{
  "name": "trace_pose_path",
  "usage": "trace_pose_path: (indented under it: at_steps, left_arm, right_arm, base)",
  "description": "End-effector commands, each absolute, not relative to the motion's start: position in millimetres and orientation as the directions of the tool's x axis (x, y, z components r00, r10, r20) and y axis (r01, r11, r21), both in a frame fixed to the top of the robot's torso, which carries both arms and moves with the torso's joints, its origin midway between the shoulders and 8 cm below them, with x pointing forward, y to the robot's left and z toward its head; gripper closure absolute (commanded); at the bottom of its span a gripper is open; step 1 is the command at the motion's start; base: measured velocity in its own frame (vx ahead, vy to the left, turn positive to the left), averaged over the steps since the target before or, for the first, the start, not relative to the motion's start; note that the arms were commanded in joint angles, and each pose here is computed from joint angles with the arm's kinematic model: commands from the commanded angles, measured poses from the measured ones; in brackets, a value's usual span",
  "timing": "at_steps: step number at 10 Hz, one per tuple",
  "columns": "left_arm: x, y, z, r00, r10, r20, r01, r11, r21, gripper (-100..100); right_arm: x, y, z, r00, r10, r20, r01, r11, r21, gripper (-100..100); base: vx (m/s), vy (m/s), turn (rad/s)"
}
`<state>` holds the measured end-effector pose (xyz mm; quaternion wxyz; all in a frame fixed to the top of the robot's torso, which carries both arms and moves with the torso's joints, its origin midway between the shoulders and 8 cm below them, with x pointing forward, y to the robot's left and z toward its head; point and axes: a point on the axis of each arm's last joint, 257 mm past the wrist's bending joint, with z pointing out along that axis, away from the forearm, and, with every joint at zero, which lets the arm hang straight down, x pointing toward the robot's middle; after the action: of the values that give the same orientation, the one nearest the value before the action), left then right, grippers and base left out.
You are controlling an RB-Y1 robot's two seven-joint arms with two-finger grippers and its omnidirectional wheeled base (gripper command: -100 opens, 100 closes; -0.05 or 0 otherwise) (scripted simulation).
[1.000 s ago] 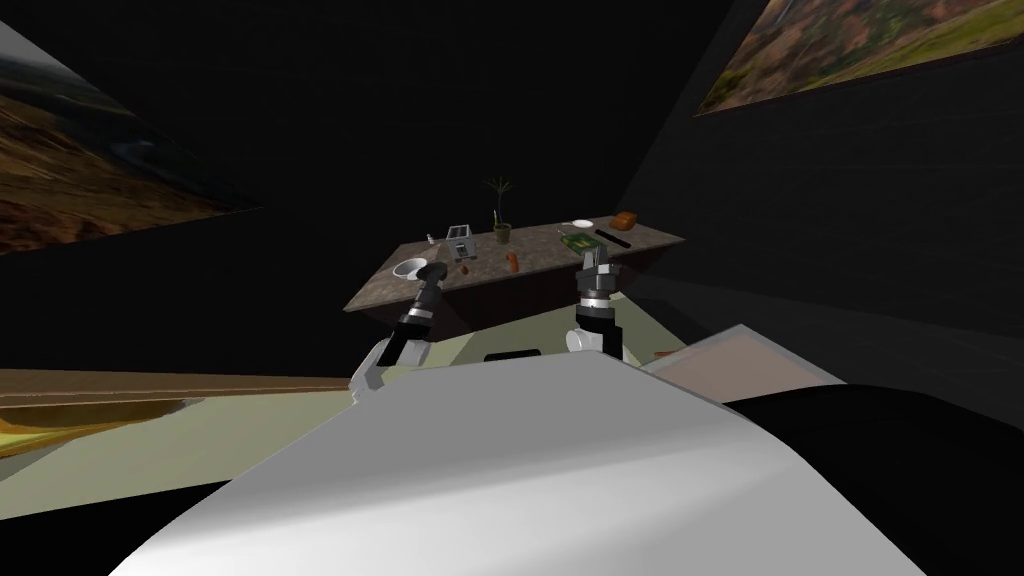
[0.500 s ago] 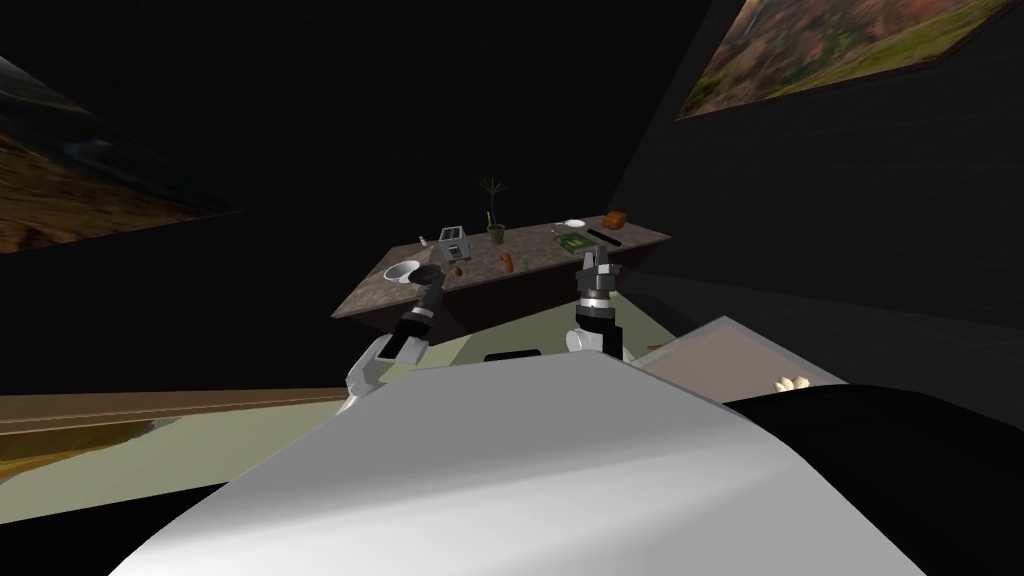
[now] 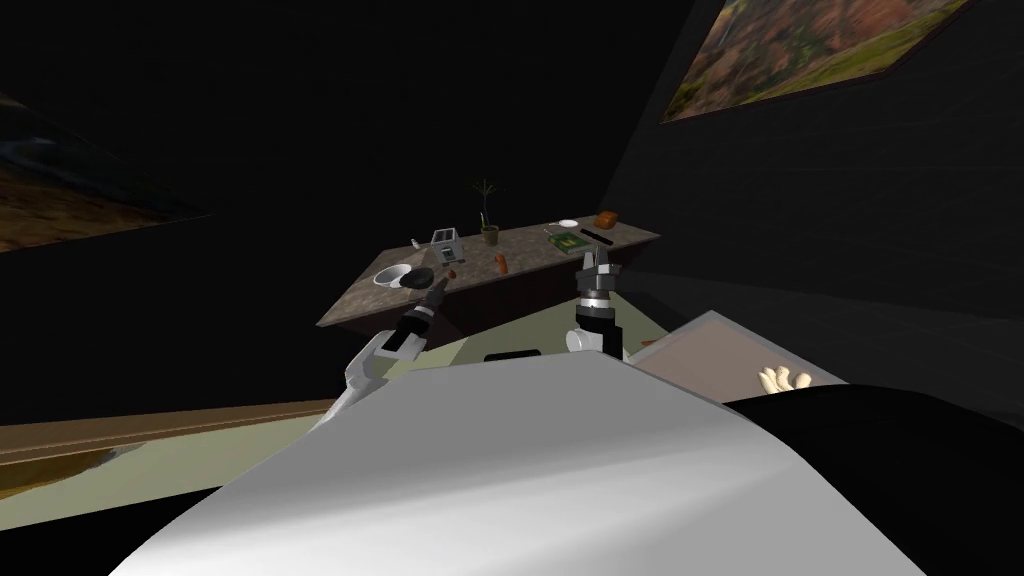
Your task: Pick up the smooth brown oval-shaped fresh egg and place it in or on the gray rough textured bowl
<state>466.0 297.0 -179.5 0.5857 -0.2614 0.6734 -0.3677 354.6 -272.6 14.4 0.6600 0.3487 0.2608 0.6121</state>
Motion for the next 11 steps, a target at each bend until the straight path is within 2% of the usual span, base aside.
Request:
trace_pose_path:
  at_steps: [1,6,11]
  left_arm:
    - [473.2,313.0,-200.1,-0.201,-0.757,-0.622,0.014,0.633,-0.774,-100]
    - [478.6,340.5,-230.1,-0.228,-0.722,-0.654,-0.103,0.685,-0.721,-100]
    - [481.5,393.7,-269.1,-0.257,-0.661,-0.705,-0.272,0.75,-0.603,-100]
  right_arm:
    - [354.6,-272.6,14.4,0.115,0.99,0.083,-0.626,0.007,0.78,0]
    - [354.6,-272.6,14.4,0.115,0.99,0.083,-0.626,0.007,0.78,0]
    - [354.6,-272.7,14.4,0.115,0.99,0.083,-0.626,0.007,0.78,0]
  base:
    - [0.057,-0.046,-0.143]
    - [0.05,-0.028,-0.039]
    - [0.088,-0.026,-0.043]
